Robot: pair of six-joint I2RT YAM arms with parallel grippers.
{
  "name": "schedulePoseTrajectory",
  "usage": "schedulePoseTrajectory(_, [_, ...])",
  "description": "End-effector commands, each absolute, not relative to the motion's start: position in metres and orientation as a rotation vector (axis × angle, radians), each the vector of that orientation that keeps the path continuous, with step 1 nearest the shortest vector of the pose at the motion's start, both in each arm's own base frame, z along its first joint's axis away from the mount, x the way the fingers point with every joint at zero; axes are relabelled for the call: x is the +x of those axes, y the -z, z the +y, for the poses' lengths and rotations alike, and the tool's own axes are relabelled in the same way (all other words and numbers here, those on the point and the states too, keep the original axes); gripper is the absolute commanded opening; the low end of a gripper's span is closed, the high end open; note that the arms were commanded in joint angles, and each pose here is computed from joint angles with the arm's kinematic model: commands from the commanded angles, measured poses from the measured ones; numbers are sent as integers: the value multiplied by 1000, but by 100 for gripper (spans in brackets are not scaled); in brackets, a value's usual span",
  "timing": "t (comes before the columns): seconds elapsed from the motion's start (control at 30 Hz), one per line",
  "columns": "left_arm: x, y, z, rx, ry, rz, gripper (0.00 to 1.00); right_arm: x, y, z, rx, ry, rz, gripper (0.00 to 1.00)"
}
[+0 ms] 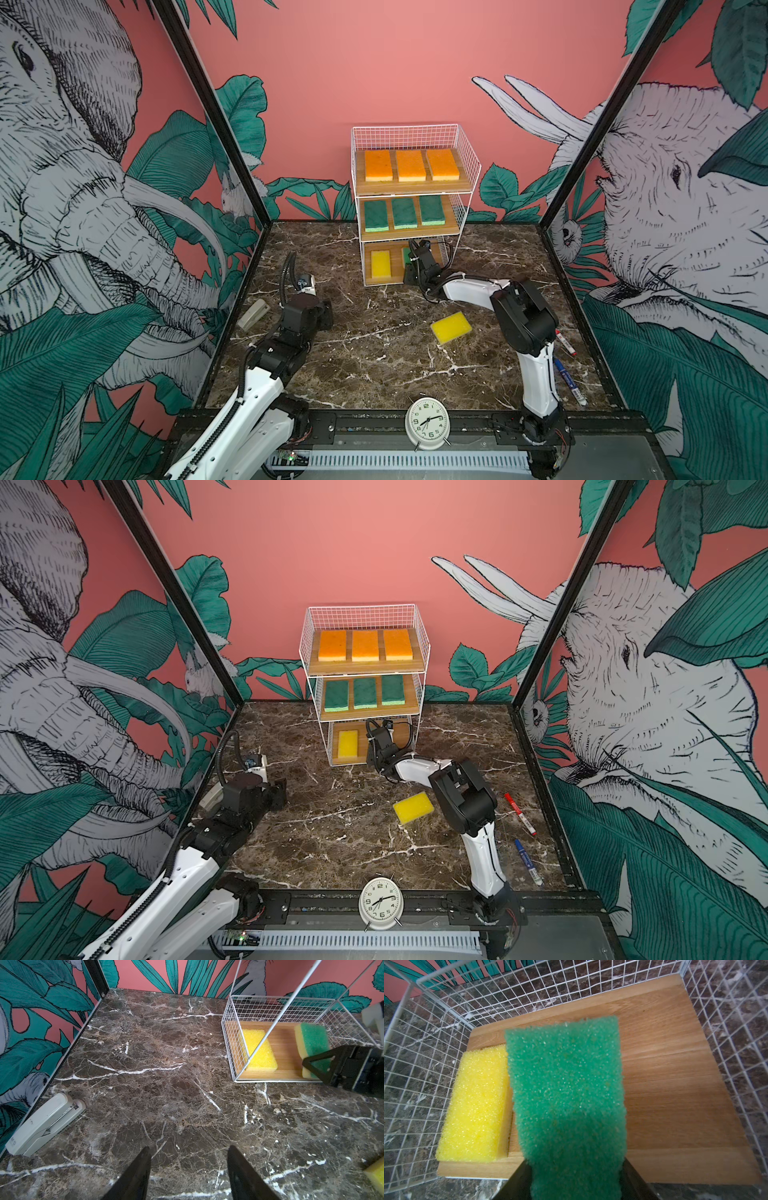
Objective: Place and organize the cleaning sponges onto the shelf
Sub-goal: 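Lower the green sponge beside the yellow sponge and open the right gripper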
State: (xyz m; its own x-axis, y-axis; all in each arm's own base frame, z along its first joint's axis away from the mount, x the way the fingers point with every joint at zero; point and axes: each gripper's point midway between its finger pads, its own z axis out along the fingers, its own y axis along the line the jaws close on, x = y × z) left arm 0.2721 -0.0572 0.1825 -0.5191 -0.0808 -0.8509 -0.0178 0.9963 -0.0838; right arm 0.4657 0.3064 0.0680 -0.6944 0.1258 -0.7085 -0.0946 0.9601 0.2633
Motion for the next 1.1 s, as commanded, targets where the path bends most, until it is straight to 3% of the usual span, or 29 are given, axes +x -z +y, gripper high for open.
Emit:
schedulePoseTrajectory(0.0, [274, -181, -54, -80, 65, 2099, 59, 479, -81, 316, 48, -381, 2238, 58])
schedulePoseTrajectory(0.5, [274, -178, -52, -82, 47, 2098, 60, 493, -70, 327, 73, -380, 2250, 60])
schedulePoseTrajectory(1.07, [274, -177, -48, -96, 22, 2112, 60, 493, -58, 328, 81, -360, 2287, 73])
